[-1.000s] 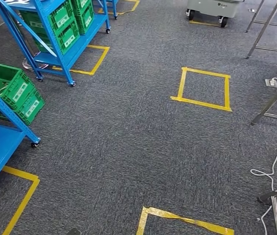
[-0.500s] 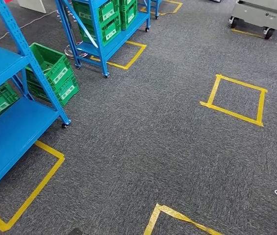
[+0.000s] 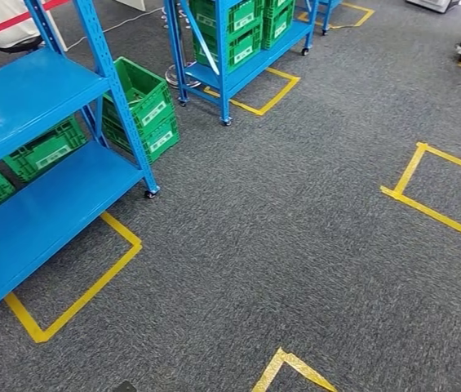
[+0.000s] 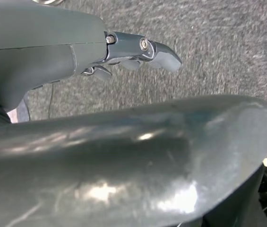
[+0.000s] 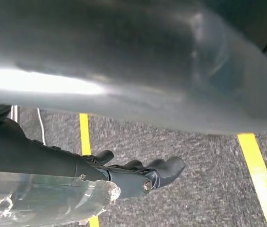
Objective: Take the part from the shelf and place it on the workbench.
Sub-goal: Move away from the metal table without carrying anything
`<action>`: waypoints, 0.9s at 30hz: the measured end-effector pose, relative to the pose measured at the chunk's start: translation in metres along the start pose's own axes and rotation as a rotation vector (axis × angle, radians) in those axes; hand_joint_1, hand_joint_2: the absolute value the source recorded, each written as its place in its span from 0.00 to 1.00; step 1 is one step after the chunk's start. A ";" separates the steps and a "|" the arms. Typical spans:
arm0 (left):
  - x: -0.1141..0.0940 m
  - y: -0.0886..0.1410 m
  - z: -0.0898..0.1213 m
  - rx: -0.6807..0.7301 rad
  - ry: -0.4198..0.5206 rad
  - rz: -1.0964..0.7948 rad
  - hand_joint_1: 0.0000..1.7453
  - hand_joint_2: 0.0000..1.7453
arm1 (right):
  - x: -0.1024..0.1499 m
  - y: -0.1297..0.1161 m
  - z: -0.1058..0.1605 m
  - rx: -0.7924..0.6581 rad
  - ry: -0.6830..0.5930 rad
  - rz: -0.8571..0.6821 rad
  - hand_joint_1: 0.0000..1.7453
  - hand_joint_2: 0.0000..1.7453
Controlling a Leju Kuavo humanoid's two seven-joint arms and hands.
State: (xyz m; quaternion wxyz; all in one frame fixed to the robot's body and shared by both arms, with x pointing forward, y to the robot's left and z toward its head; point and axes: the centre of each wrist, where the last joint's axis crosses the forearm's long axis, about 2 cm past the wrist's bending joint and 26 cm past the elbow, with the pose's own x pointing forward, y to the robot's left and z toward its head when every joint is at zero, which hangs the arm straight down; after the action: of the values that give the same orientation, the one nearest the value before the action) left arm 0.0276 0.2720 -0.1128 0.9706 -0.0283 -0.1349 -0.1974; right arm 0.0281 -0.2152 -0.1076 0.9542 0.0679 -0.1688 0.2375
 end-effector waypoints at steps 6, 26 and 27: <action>0.000 -0.001 0.000 0.003 -0.013 0.002 0.00 0.00 | -0.004 0.002 0.001 0.002 0.007 -0.004 0.00 0.00; -0.003 0.007 0.001 0.036 0.011 -0.026 0.00 0.25 | 0.001 0.001 0.000 -0.007 -0.018 -0.009 0.00 0.00; -0.002 0.008 0.000 0.035 0.009 -0.028 0.00 0.50 | 0.001 0.001 0.000 -0.007 -0.018 -0.009 0.00 0.00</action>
State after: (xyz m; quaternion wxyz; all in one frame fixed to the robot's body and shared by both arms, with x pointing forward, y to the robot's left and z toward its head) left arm 0.0286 0.2798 -0.1130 0.9686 -0.0083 -0.1344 -0.2089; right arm 0.0283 -0.2136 -0.1074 0.9539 0.0673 -0.1780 0.2319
